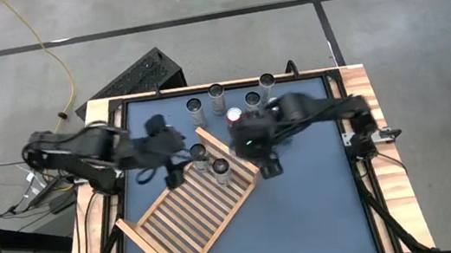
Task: Place canned beverage on shelf
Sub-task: Put the right white blue soda can on the shelf aligned with the other white blue soda can
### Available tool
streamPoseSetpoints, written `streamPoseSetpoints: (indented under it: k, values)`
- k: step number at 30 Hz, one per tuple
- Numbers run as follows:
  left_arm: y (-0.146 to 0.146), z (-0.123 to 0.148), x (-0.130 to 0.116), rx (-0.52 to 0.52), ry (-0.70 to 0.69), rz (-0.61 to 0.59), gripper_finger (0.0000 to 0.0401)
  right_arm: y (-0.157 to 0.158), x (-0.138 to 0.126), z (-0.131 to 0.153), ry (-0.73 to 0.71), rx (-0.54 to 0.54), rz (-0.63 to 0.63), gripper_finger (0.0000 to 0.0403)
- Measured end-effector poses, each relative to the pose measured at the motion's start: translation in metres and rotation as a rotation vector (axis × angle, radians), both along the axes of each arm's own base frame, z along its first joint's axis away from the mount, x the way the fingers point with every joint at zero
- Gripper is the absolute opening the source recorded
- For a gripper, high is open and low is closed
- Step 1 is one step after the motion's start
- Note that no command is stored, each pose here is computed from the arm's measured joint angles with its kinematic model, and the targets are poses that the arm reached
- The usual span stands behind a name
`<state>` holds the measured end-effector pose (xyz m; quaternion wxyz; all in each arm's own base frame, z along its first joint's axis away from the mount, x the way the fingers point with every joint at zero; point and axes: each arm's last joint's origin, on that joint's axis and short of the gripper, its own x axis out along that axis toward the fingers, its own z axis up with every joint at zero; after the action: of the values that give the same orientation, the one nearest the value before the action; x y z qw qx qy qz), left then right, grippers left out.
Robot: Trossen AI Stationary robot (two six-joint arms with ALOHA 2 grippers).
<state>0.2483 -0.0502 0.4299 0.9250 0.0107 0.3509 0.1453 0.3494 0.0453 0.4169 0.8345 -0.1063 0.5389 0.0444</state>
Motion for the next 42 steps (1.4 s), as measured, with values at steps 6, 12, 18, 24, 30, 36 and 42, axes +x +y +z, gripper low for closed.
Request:
streamPoseSetpoints:
  k: [6,12,18,24,30,36,42]
  values:
    - [0.015,-0.029,0.051,-0.078,0.099,-0.137,0.0303,0.001,-0.053,0.048,-0.167,0.047,-0.110,0.0000]
    - [0.023,-0.052,0.080,-0.157,0.153,-0.208,0.0303,0.005,-0.088,0.072,-0.283,0.022,-0.194,0.0000]
    - [0.016,-0.068,0.094,-0.190,0.201,-0.242,0.0303,0.011,-0.099,0.078,-0.314,0.014,-0.185,0.0000]
    - [0.009,-0.093,0.111,-0.152,0.273,-0.227,0.0303,0.012,-0.096,0.076,-0.304,0.001,-0.167,0.0000]
    - [0.009,-0.102,0.119,-0.120,0.280,-0.195,0.0303,0.013,-0.094,0.072,-0.286,-0.009,-0.153,0.0000]
    - [0.010,-0.103,0.118,-0.100,0.296,-0.193,0.0303,0.020,-0.095,0.072,-0.284,-0.006,-0.124,0.0000]
    - [0.013,-0.114,0.119,-0.104,0.318,-0.233,0.0303,0.023,-0.096,0.071,-0.282,-0.005,-0.108,0.0000]
